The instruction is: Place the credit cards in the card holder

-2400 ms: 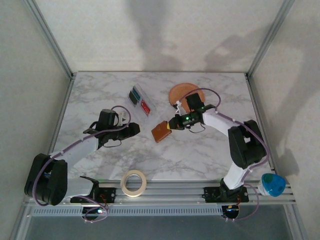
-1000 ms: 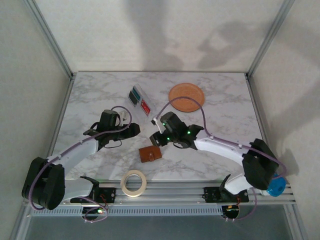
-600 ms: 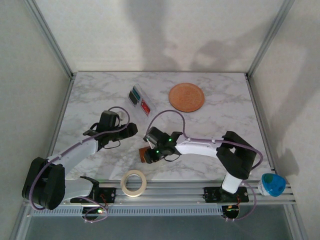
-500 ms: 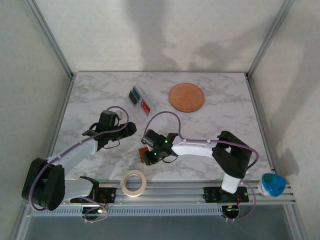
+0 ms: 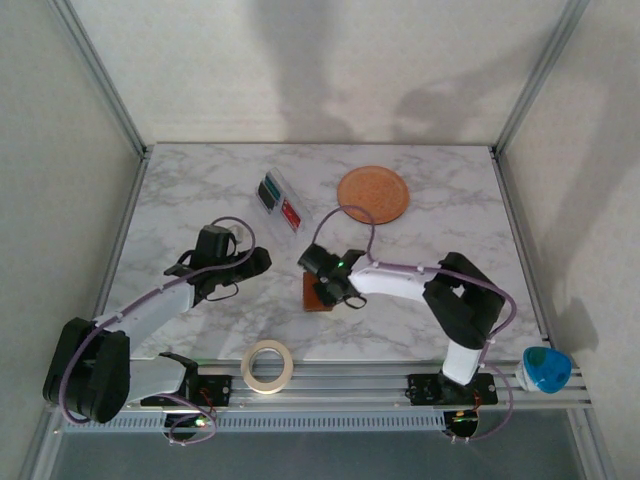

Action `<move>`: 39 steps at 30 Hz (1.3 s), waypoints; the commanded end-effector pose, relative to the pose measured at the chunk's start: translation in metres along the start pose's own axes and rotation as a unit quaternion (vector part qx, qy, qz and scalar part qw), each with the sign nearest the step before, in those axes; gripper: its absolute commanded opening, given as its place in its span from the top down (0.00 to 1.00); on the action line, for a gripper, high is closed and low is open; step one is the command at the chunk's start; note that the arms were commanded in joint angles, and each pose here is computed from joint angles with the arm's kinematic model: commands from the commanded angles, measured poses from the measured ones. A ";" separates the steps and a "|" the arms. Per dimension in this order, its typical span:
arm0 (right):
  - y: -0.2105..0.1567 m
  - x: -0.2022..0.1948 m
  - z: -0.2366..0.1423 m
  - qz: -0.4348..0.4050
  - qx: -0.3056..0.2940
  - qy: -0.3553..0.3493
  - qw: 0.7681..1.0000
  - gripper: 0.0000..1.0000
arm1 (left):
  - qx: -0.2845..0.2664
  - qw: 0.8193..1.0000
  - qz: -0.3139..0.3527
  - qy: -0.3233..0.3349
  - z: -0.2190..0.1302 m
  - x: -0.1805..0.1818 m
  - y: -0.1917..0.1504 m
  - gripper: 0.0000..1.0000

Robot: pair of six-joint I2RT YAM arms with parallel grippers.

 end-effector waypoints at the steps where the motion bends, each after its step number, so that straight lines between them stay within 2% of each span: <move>1: 0.001 -0.022 -0.017 0.051 -0.016 0.025 0.998 0.57 | 0.017 0.999 0.017 -0.026 0.004 -0.005 -0.005 0.31; 5: 0.008 -0.021 -0.030 0.074 -0.030 0.124 0.989 0.56 | 0.050 0.997 0.023 -0.053 0.009 -0.013 -0.014 0.34; 13: 0.012 -0.033 -0.011 0.034 0.022 0.194 0.980 0.58 | 0.069 0.994 0.019 -0.077 0.016 -0.018 -0.027 0.50; 20: 0.013 -0.044 0.003 0.055 0.042 0.233 0.970 0.56 | 0.092 0.992 0.018 -0.087 0.024 -0.023 -0.040 0.54; 24: 0.011 -0.035 0.009 0.063 0.046 0.289 0.954 0.60 | 0.093 0.991 0.019 -0.091 0.028 -0.025 -0.043 0.56; 31: 0.017 -0.015 0.005 0.103 0.021 0.396 0.912 0.64 | 0.095 0.993 0.017 -0.072 0.037 -0.023 -0.042 0.60; 35: 0.016 -0.020 0.001 0.117 0.005 0.373 0.921 0.65 | 0.103 0.993 0.019 -0.059 0.042 -0.021 -0.042 0.61; 39: 0.013 -0.038 -0.007 0.103 -0.002 0.271 0.957 0.60 | 0.109 0.991 0.018 -0.070 0.046 -0.024 -0.043 0.61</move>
Point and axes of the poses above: each hand's point on the last joint's axis, 136 mm out from that joint toward the fingers, its own z axis out along the fingers, its own x axis along the line the jaws close on, y = z × x, the point moved 9 cm from there along -z, back along the fingers, and after that the axes turned 7 degrees about -z, right-handed, at the moved point
